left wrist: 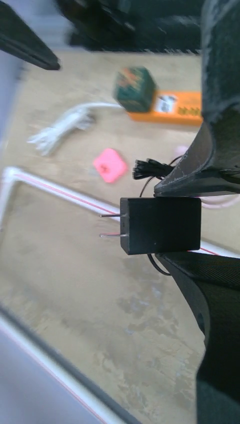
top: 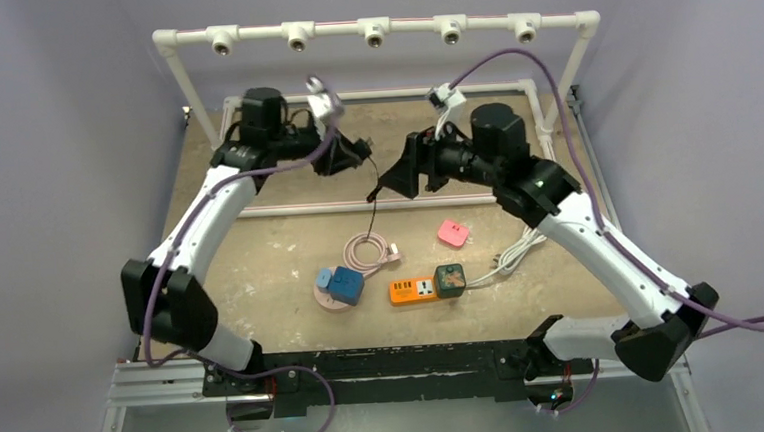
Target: Insert the plug
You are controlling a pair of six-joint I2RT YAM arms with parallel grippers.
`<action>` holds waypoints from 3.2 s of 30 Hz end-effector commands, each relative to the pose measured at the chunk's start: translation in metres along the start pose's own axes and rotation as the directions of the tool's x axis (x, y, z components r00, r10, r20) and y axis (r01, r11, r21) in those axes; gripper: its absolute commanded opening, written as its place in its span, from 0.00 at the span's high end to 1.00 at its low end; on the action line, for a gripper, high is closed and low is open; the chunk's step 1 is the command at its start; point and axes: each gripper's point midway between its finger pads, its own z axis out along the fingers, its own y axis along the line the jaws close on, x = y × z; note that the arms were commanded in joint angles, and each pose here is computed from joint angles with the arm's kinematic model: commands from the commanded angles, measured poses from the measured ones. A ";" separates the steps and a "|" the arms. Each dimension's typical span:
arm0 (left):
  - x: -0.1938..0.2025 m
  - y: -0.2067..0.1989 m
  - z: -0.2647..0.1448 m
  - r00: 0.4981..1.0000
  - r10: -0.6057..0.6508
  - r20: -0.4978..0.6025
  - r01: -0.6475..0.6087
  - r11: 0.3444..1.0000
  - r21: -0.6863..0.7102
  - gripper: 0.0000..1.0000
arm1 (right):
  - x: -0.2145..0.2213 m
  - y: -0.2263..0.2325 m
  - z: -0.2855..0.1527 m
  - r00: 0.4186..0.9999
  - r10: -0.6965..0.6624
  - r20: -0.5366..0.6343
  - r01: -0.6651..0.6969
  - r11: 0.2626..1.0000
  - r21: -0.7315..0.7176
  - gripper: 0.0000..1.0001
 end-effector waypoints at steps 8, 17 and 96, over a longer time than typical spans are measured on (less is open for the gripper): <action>-0.107 0.039 -0.094 0.467 -0.707 0.531 0.832 0.555 0.008 1.00 | -0.074 0.036 -0.026 0.969 -0.045 0.245 0.067 0.995 -0.081 0.23; -0.107 0.036 -0.104 0.302 -0.762 0.573 0.923 0.385 0.026 1.00 | -0.059 0.050 0.035 0.968 -0.013 0.252 0.042 0.993 -0.110 0.28; -0.119 -0.081 -0.148 0.414 0.910 0.035 -0.851 0.400 -0.339 0.01 | -0.101 0.068 0.055 0.827 0.462 0.321 -0.455 0.885 -0.100 1.00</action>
